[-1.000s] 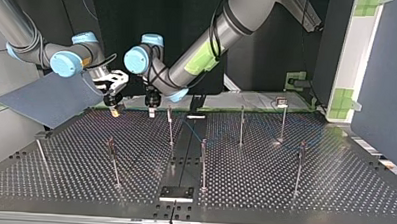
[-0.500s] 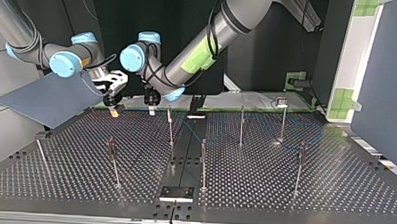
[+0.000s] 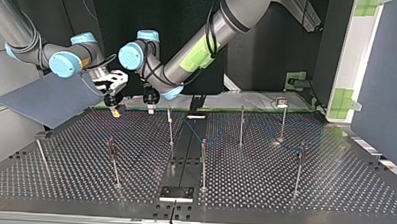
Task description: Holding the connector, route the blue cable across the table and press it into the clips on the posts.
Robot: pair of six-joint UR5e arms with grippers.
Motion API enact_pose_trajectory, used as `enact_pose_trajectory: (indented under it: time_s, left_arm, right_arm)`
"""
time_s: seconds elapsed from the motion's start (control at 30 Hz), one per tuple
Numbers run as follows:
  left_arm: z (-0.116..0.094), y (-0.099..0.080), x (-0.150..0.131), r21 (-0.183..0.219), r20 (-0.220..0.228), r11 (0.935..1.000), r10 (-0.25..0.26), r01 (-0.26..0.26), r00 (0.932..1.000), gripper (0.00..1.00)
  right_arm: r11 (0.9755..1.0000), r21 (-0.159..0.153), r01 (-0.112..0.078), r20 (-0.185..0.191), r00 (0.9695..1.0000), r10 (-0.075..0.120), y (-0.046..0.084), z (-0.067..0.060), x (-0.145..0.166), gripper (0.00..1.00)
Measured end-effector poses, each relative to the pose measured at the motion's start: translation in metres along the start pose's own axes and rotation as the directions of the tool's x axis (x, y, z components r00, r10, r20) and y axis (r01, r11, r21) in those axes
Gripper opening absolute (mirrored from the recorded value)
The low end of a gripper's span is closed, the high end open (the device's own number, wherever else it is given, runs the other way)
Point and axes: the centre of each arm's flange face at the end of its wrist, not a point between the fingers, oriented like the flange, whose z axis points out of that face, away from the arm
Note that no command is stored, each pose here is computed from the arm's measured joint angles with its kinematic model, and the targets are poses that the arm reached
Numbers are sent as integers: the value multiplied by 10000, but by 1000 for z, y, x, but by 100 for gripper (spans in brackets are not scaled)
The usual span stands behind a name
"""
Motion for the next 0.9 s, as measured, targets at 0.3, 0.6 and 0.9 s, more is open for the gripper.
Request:
enact_pose_trajectory:
  time_s: [0.3,0.6,0.9]
  left_arm:
    - [-4,4,2,-414,-56,9984,-392,389,9992,0]
    - [-7,-5,-4,-385,399,9927,-1124,1140,9929,0]
    - [-5,-19,-35,-141,794,9891,-1453,1468,9862,0]
  right_arm:
    - [9992,-36,-398,-65,9992,398,3,0,3,0]
    - [9997,24,-256,-180,9995,257,0,-1,12,0]
    - [9984,325,-467,-620,9969,486,-15,-13,48,0]
